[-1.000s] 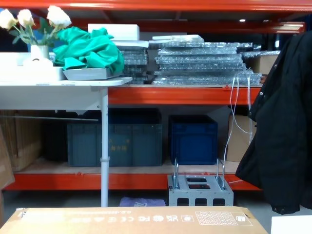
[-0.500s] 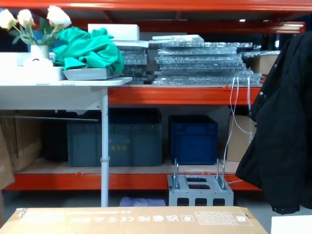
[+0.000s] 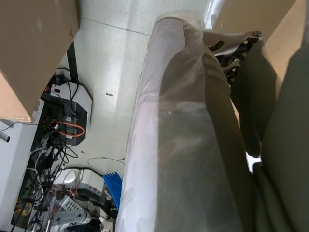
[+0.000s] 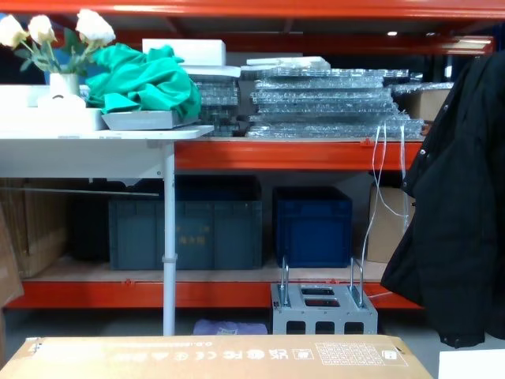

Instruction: Use one hand to grasp the basket and place it at the designated location.

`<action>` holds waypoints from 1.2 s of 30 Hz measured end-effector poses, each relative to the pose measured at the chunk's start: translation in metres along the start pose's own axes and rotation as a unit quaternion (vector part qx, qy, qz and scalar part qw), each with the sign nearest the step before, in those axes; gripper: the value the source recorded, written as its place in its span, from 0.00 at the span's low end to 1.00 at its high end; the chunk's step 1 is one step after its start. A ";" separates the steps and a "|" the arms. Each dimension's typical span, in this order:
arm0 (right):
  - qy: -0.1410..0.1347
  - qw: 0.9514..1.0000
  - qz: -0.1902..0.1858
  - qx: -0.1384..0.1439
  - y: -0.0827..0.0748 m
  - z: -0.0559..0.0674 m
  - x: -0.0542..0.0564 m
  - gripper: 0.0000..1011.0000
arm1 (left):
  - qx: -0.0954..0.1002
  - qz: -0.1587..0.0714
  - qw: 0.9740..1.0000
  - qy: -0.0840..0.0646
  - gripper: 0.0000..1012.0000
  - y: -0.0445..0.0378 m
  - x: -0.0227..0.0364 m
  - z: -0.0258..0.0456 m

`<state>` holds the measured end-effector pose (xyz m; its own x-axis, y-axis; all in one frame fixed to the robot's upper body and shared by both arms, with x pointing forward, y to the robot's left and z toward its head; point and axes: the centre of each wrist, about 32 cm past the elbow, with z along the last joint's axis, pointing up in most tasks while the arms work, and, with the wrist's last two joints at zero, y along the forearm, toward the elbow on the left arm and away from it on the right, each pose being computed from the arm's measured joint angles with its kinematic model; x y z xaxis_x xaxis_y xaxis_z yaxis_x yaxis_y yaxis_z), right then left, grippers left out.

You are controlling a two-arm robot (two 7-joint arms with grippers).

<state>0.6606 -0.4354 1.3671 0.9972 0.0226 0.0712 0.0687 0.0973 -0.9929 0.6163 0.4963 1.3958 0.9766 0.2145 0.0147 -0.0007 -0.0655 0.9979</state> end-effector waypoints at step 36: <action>-0.016 1.000 -0.006 -0.005 0.005 0.008 -0.002 0.19 | 0.000 0.000 1.000 0.000 0.00 0.0000 0.0000 0.0000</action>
<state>0.6591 -0.4275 1.3628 0.9948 0.0541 0.0858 0.0809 0.0883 -0.9928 0.6163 0.4963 1.3958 0.9766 0.2145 0.0147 -0.0007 -0.0654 0.9979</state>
